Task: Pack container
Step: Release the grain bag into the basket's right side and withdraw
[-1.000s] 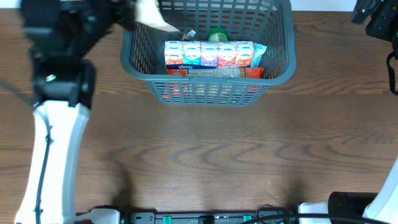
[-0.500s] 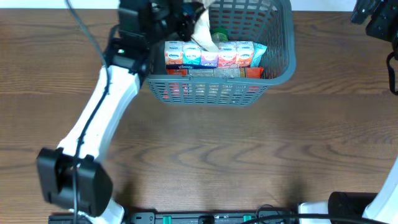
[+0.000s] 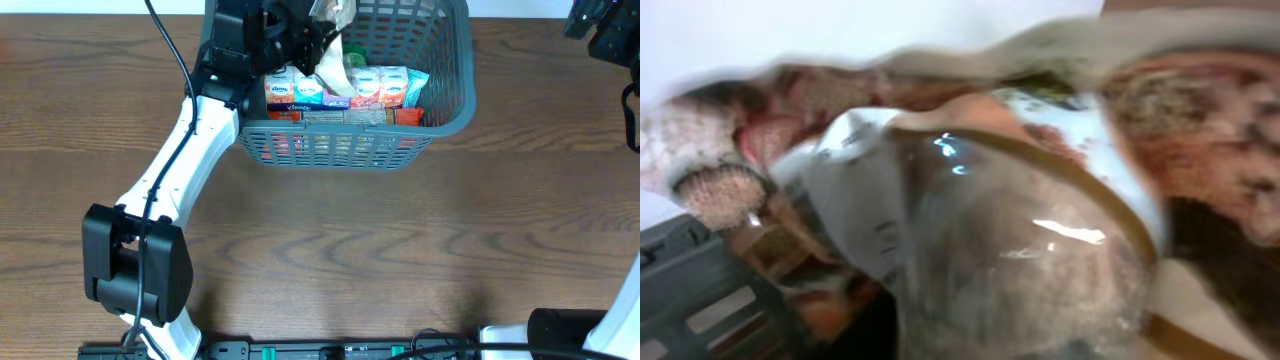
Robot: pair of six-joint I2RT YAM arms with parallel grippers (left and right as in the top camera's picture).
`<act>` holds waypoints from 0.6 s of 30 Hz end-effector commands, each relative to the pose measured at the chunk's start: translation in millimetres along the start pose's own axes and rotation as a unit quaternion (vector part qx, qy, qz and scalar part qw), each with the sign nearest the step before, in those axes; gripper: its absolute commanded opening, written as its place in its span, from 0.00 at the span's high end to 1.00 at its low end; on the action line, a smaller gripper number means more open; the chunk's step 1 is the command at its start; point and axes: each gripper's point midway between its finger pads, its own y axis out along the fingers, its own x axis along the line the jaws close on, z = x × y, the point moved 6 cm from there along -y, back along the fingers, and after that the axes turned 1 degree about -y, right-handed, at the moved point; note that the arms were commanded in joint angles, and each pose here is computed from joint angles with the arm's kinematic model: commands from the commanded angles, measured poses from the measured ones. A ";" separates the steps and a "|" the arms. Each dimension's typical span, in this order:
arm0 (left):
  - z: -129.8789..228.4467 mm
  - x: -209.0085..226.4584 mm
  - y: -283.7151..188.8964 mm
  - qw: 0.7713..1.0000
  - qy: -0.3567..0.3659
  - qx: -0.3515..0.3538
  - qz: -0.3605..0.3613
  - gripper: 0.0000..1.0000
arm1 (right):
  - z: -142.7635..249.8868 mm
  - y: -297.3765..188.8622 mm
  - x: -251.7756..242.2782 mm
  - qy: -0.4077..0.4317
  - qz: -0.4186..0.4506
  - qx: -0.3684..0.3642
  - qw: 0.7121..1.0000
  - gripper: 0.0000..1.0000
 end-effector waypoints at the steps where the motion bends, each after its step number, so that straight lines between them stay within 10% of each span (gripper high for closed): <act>1: -4.1 -1.8 -0.2 1.000 0.006 -0.004 0.006 0.01 | 0.1 0.6 -2.1 0.008 0.004 0.001 1.000 0.01; 8: -14.7 1.1 -14.4 1.000 0.000 -0.006 -0.015 0.01 | 0.1 0.6 -2.1 0.008 0.004 0.001 1.000 0.01; 18: -85.6 27.3 -125.8 0.968 0.007 -0.048 -0.246 0.02 | 0.1 0.6 -2.1 0.008 0.004 0.001 1.000 0.01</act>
